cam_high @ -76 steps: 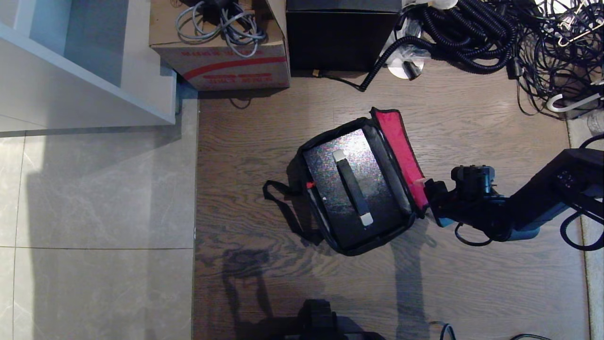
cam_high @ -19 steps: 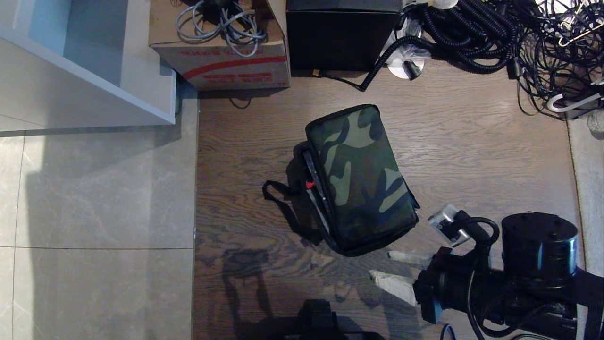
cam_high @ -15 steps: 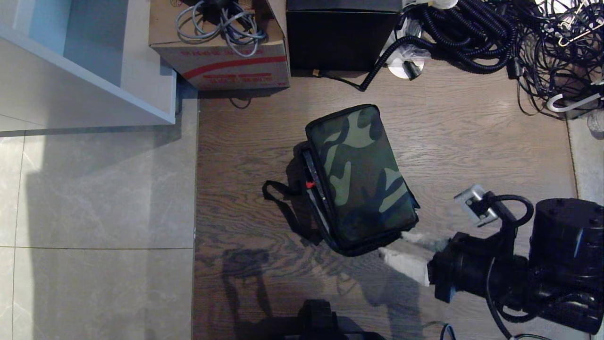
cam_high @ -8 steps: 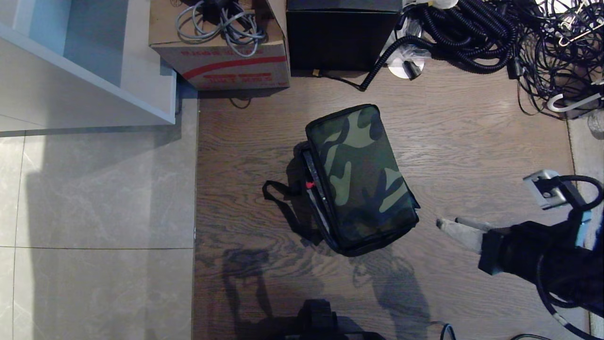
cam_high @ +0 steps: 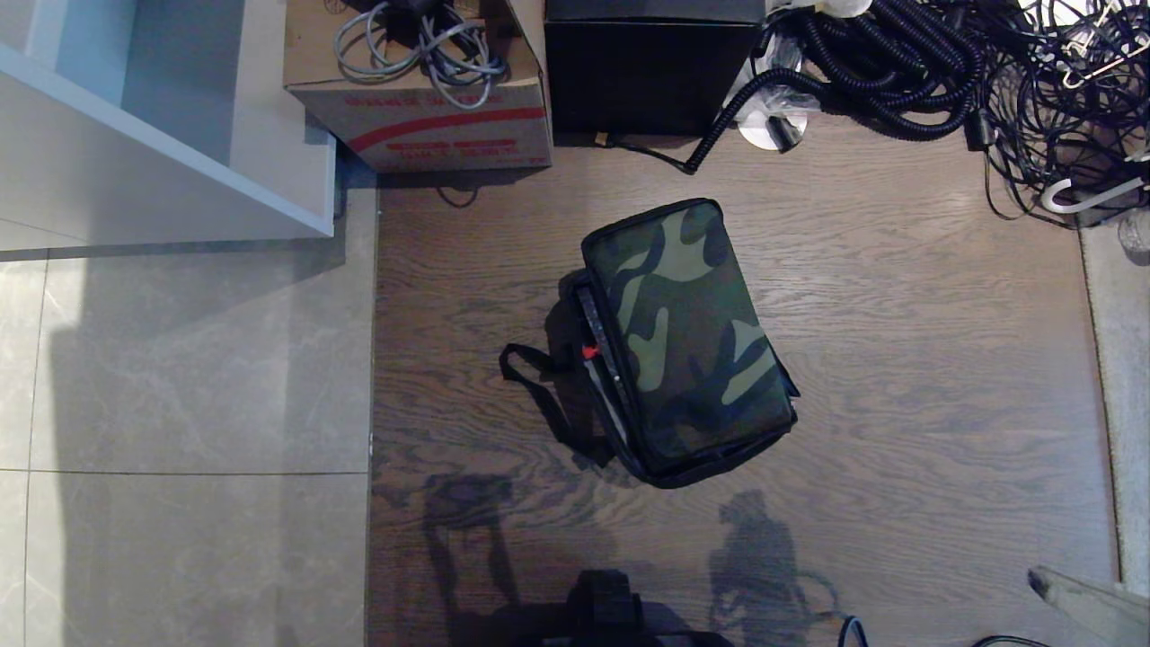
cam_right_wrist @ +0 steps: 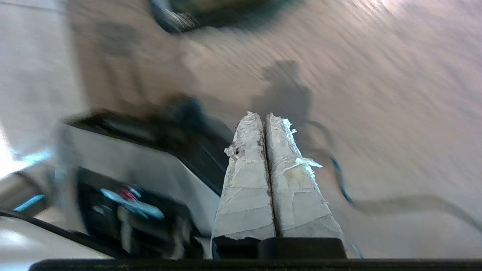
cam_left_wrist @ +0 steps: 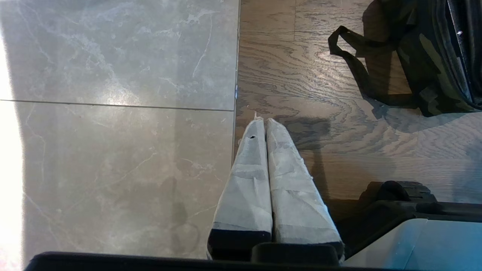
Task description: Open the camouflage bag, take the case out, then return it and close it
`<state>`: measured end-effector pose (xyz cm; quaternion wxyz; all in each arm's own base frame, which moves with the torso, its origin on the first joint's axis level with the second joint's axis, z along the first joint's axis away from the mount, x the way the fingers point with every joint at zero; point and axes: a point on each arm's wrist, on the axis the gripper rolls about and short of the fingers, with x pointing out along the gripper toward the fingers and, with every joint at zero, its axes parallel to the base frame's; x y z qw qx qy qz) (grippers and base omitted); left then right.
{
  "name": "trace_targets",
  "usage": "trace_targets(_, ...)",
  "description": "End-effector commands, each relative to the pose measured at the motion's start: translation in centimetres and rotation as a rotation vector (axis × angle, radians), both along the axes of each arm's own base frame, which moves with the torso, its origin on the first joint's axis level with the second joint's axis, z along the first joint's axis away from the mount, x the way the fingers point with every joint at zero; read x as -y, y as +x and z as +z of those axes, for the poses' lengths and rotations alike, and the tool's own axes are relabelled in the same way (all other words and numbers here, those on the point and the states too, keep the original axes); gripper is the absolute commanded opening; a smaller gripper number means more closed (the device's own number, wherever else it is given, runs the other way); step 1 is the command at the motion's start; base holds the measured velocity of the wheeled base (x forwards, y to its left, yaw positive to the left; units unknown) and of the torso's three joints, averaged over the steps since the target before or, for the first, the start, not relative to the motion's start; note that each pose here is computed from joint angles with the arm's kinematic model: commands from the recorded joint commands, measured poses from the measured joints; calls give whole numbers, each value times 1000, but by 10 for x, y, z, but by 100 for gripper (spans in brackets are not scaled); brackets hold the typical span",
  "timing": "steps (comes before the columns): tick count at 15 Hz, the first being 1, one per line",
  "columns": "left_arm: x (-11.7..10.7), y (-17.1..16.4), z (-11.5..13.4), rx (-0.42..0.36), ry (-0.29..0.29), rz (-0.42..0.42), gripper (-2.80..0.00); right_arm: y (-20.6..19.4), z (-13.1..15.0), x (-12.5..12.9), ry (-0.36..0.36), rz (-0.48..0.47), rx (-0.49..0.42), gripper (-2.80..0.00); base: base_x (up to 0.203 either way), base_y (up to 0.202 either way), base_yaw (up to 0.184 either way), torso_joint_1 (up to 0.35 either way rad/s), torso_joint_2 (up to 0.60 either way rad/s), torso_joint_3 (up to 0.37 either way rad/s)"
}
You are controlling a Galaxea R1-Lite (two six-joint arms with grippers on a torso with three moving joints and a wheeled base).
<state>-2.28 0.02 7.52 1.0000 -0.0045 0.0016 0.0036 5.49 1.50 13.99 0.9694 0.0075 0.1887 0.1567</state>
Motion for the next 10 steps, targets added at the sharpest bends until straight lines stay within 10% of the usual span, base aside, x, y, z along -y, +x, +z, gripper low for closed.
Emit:
trace_targets(1,0,0,0,0,0,0,-280,-35,-11,10,19,-72,145,-280,0,0,0,0,0,0)
trace_targets(10,0,0,0,0,0,0,-280,-59,-61,15,-88,-250,258,-280,0,0,0,0,0,0)
